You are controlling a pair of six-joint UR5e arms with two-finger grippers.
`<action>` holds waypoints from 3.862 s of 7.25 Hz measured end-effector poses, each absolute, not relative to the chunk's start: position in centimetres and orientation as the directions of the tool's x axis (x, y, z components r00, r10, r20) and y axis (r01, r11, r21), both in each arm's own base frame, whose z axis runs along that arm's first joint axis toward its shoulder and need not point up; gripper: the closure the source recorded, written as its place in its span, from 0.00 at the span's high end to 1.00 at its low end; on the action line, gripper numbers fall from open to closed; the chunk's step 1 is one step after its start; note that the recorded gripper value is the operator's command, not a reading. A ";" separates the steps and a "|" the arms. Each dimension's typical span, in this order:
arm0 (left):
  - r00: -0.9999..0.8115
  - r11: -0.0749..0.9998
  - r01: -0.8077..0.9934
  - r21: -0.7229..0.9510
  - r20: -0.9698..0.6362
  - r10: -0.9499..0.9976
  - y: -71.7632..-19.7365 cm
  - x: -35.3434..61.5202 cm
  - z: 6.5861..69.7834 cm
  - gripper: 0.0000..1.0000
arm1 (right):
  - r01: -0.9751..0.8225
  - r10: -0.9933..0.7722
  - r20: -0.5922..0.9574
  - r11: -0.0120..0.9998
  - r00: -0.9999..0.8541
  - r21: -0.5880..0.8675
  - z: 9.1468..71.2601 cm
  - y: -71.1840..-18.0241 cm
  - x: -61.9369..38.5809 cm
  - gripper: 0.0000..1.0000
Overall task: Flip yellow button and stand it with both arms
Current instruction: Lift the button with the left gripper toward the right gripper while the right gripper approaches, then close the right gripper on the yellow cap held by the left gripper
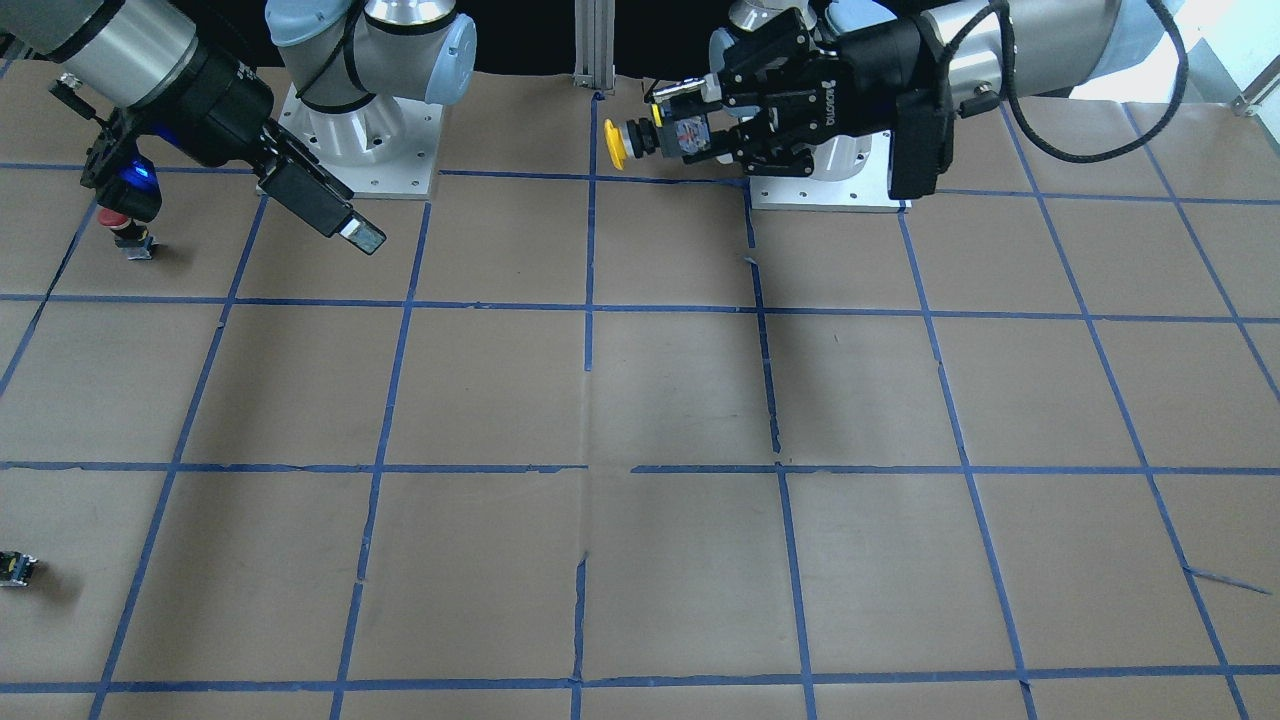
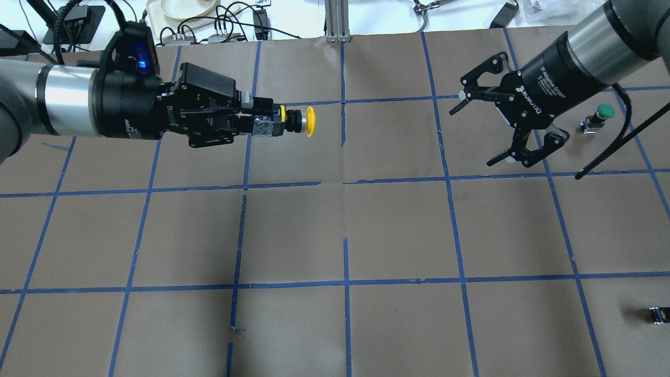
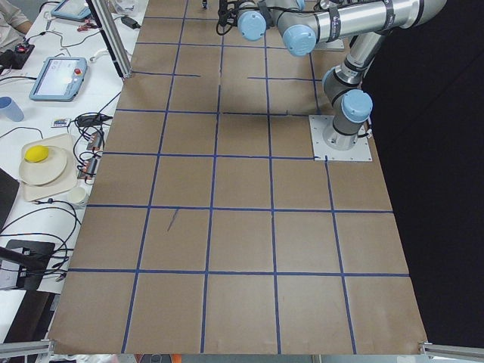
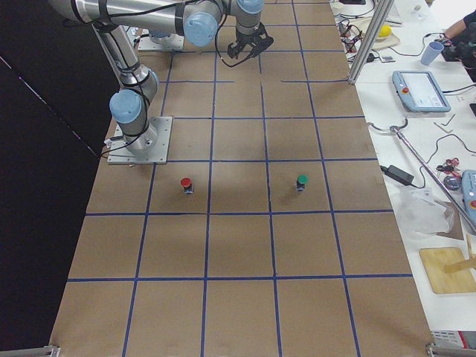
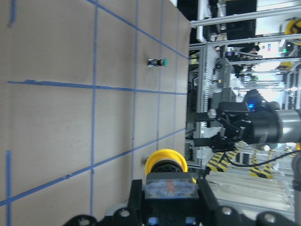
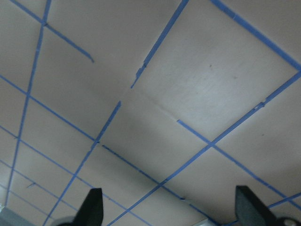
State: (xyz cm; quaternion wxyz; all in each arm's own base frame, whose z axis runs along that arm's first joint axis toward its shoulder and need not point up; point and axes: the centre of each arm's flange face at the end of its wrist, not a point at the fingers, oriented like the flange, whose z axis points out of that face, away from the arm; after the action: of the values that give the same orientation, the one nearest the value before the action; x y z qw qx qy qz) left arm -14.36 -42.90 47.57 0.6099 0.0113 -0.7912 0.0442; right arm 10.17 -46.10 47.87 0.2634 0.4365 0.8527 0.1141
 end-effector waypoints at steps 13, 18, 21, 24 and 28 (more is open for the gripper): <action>-0.058 0.997 -0.075 -0.009 0.998 0.004 -41.6 -19.1 49.7 0.03 | 0.496 0.803 -0.569 0.571 -0.174 0.654 57.5 -39.6 16.9 0.99; -0.057 0.997 -0.076 -0.014 0.998 0.009 -41.6 -19.1 49.6 0.03 | 0.456 0.824 -0.548 0.545 -0.140 0.703 57.0 -40.5 17.1 0.74; -0.049 0.997 -0.080 -0.015 0.999 0.011 -41.7 -19.1 49.7 0.04 | 0.454 0.833 -0.536 0.535 -0.140 0.713 56.6 -40.4 17.2 0.74; -0.027 0.996 -0.090 -0.015 1.000 0.013 -41.8 -19.1 49.8 0.04 | 0.451 0.847 -0.513 0.514 -0.136 0.730 55.3 -40.1 17.5 0.74; -0.026 0.996 -0.091 -0.018 1.000 0.015 -41.8 -19.1 49.9 0.04 | 0.437 0.856 -0.510 0.493 -0.089 0.752 56.8 -40.2 17.7 0.74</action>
State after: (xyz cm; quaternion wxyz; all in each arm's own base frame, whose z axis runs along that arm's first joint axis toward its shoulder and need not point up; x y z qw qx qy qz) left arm -19.12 -41.81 49.94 0.6974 0.0263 -0.7151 0.0380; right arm 17.75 -40.20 56.83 0.4965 0.4570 0.7073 0.2108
